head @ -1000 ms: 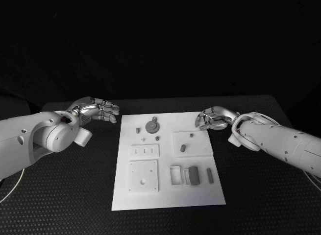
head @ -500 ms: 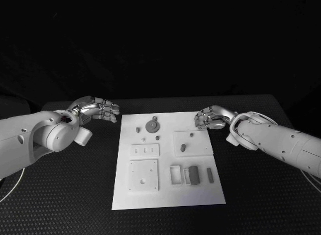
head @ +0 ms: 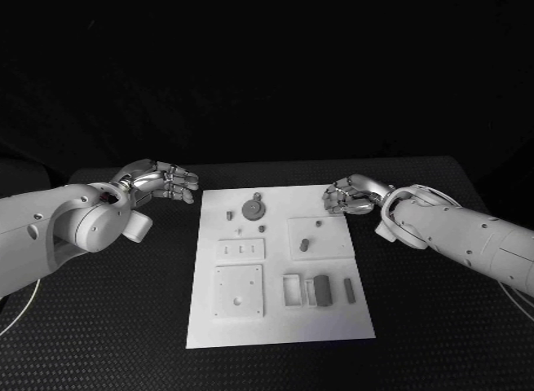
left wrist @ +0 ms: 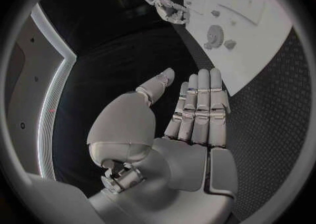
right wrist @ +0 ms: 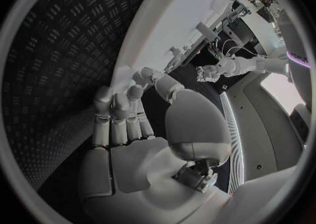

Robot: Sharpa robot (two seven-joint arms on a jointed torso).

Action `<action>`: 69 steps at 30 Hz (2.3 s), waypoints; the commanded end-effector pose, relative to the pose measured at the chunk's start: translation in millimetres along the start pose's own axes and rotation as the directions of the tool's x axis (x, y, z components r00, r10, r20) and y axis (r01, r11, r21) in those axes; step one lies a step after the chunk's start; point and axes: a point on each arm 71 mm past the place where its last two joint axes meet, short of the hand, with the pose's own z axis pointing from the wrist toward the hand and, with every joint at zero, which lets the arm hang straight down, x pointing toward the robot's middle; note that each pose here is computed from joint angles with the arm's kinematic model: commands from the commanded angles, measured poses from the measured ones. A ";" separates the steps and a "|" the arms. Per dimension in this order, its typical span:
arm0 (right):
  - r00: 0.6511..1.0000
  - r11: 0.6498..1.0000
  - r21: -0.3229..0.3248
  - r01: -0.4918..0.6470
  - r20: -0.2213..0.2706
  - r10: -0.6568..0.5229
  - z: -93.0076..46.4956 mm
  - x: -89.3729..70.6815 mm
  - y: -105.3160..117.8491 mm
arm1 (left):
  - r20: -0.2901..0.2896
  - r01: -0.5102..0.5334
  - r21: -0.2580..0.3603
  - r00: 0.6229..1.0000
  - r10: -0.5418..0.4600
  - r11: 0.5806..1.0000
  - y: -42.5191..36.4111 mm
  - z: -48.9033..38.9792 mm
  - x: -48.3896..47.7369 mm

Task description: Assemble the parts on the task board

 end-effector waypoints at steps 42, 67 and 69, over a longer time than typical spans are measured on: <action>1.000 1.000 -0.011 0.007 -0.005 -0.007 0.4 6.2 -0.9 | -0.018 0.005 0.007 1.000 -0.005 1.000 -2.1 -1.9 0.8; 1.000 1.000 -0.011 0.005 0.017 -0.005 0.8 4.3 -1.8 | -0.016 0.005 0.008 1.000 -0.005 1.000 -2.3 -2.9 0.3; 1.000 1.000 -0.011 0.006 0.019 -0.006 0.7 4.0 -2.0 | -0.017 0.005 0.009 1.000 -0.005 1.000 -2.4 -3.0 0.3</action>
